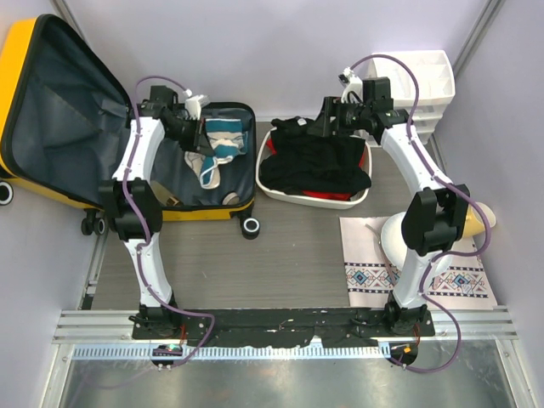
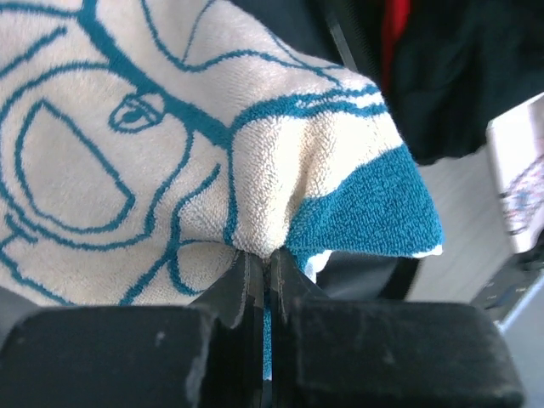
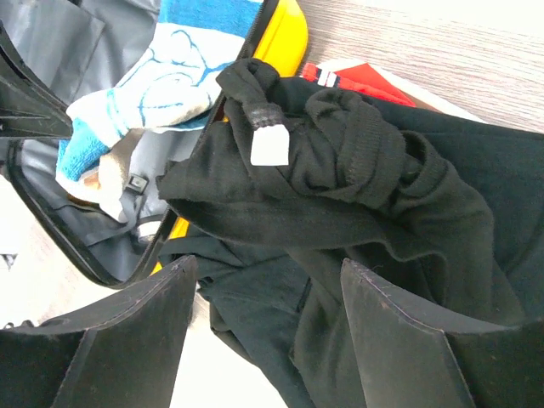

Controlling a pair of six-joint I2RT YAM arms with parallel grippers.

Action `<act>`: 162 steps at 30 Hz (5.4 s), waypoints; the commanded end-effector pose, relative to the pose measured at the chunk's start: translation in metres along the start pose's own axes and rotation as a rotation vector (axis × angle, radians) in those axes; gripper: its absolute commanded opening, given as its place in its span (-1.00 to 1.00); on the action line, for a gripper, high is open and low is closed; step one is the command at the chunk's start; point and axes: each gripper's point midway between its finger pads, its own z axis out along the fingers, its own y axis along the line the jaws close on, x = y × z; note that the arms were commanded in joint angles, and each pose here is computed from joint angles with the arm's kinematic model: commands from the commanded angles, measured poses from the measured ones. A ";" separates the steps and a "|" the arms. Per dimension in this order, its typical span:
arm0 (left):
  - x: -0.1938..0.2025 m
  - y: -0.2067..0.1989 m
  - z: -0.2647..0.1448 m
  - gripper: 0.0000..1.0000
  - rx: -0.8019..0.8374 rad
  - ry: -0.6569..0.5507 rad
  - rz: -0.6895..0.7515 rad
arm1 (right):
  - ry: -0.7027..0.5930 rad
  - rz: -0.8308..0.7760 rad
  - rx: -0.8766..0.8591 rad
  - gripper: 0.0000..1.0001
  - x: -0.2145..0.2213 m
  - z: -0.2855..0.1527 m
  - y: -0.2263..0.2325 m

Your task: Open, take out, and arrange the luggage

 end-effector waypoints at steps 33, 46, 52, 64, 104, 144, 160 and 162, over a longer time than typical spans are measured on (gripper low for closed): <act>-0.113 -0.103 -0.019 -1.00 0.458 -0.390 -0.482 | -0.096 0.040 -0.337 0.62 -0.005 0.152 0.159; -0.137 -0.105 -0.039 -0.21 0.451 -0.470 -0.437 | -0.138 0.032 -0.326 -0.99 -0.036 0.099 0.149; -0.150 -0.085 -0.060 0.31 0.399 -0.544 -0.408 | -0.225 -0.047 -0.394 -0.99 -0.075 0.042 0.174; -0.125 -0.070 -0.042 0.33 0.319 -0.470 -0.316 | -0.086 0.028 -0.054 -0.99 -0.027 -0.052 0.010; -0.084 -0.067 -0.013 0.36 0.193 -0.272 -0.117 | 0.269 -0.413 0.087 0.58 0.066 0.090 0.011; -0.065 -0.056 -0.017 0.35 0.177 -0.234 -0.145 | 0.269 -0.449 0.170 0.62 0.063 0.061 0.015; -0.064 -0.050 -0.018 0.36 0.173 -0.241 -0.172 | 0.710 -0.482 0.176 0.62 0.196 0.002 -0.103; -0.065 -0.049 -0.016 0.35 0.179 -0.241 -0.181 | 0.738 -0.507 0.176 0.62 0.194 -0.018 -0.125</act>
